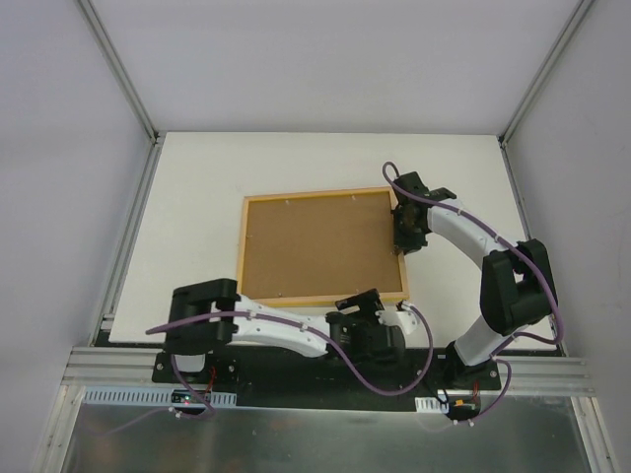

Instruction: Put the photo into the frame

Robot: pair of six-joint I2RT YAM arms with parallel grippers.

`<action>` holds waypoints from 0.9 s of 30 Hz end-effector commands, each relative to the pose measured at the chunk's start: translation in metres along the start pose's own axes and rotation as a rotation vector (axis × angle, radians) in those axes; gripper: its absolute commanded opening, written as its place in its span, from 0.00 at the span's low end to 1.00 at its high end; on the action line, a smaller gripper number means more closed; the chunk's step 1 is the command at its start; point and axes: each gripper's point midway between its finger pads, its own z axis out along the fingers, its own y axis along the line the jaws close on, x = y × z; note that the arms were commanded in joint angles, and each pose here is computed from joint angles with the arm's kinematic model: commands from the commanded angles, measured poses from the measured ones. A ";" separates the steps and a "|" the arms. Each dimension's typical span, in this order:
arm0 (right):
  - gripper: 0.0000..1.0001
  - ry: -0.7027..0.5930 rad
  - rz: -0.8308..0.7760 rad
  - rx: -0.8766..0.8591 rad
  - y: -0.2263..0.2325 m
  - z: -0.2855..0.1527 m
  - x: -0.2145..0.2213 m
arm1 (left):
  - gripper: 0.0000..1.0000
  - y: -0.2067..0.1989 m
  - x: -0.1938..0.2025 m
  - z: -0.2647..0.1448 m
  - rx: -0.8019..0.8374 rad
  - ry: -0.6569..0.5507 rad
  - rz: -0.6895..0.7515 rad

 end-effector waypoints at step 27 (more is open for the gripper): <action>0.01 -0.074 0.061 -0.029 0.005 -0.045 -0.009 | 0.38 0.025 -0.014 0.085 -0.379 -0.079 0.372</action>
